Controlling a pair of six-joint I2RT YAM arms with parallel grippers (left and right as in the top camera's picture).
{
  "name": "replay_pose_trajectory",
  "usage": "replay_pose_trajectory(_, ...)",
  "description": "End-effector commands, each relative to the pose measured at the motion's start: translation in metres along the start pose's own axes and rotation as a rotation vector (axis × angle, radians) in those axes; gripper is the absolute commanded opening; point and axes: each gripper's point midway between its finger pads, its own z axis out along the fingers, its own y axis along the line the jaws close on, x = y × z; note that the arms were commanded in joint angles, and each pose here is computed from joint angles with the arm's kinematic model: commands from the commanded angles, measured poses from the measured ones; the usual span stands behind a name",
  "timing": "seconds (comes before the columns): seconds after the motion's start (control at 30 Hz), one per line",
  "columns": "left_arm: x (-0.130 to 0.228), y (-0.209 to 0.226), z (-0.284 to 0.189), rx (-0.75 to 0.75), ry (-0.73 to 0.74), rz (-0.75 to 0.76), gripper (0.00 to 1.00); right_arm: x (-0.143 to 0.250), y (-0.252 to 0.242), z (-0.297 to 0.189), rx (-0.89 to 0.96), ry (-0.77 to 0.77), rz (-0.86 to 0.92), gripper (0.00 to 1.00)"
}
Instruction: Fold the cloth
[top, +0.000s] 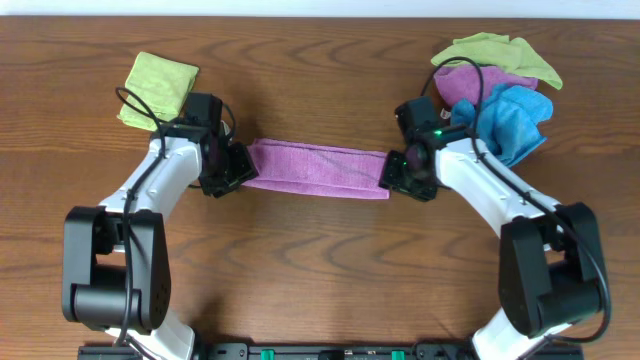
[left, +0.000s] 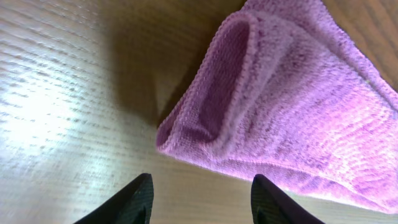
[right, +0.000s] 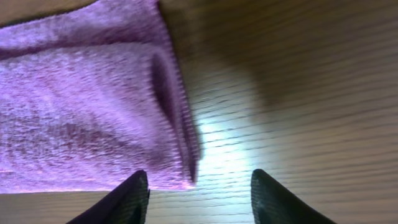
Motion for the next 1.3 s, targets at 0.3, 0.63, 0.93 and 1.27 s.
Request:
replay_pose_trajectory(0.3, -0.045, -0.037, -0.041, -0.023, -0.149, 0.101, 0.06, -0.047, 0.036, -0.083, -0.167, -0.296, -0.128, 0.01)
replay_pose_trajectory(0.63, -0.046, -0.034, 0.002, -0.107, -0.130, 0.106, 0.06, -0.038, 0.054, -0.001, -0.105, -0.185, -0.123, 0.02)
replay_pose_trajectory(0.93, -0.026, -0.004, 0.050, -0.207, 0.015, 0.061, 0.06, -0.012, 0.044, 0.052, -0.019, -0.054, -0.142, 0.01)
replay_pose_trajectory(1.27, 0.008, 0.016, 0.049, -0.307, 0.144, 0.031, 0.06, -0.020, 0.034, 0.051, -0.009, -0.061, -0.114, 0.01)
